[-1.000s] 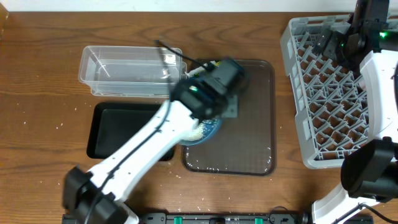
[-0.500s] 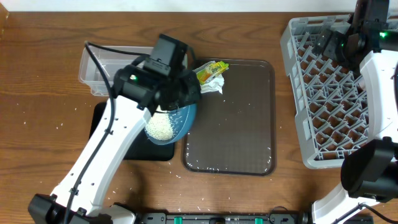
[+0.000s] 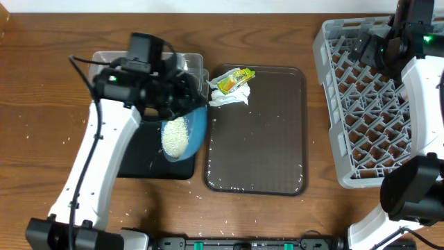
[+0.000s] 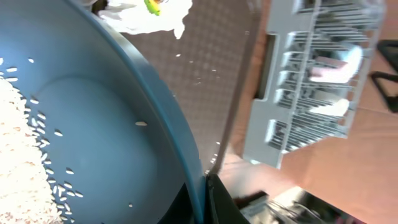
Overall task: Sort waste into correct bins and load items into the dishwasher rack
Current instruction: 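Tilt the bowl over the black tray to pour out the rice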
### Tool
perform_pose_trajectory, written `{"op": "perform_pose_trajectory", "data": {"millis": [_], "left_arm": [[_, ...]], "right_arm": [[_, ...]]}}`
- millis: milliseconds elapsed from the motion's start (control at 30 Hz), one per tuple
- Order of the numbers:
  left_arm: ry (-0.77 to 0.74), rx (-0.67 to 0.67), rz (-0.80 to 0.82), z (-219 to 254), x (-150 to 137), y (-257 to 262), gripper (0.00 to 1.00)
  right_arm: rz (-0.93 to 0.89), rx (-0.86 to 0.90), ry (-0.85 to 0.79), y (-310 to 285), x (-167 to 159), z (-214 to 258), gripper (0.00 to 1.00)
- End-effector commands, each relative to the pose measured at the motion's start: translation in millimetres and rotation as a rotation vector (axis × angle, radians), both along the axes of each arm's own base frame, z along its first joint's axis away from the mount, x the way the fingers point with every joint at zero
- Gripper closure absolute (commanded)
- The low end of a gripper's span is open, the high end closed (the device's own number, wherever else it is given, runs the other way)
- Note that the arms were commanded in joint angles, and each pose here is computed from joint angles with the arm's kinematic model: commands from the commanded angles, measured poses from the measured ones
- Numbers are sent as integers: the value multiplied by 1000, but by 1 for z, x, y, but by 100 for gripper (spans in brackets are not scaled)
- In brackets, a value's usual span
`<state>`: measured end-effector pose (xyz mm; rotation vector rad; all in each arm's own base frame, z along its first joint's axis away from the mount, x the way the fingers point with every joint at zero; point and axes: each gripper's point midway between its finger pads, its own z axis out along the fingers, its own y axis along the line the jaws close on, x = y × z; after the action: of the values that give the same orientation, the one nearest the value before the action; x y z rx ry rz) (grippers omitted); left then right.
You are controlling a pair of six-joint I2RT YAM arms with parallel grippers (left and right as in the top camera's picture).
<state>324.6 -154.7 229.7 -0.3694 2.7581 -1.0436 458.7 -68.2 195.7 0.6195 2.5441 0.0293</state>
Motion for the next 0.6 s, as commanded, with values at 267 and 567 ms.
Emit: {"op": "perform_pose_trajectory", "data": {"millis": [267,567], "left_arm": [[-16,-310,-58,-2,-6,18,94],[-47,-456,-41,4,-6,35,94]], "right_arm": [[-14,2,-15,-1,-1,7,1],[-14,2,-15,-1,-1,7,1]]}}
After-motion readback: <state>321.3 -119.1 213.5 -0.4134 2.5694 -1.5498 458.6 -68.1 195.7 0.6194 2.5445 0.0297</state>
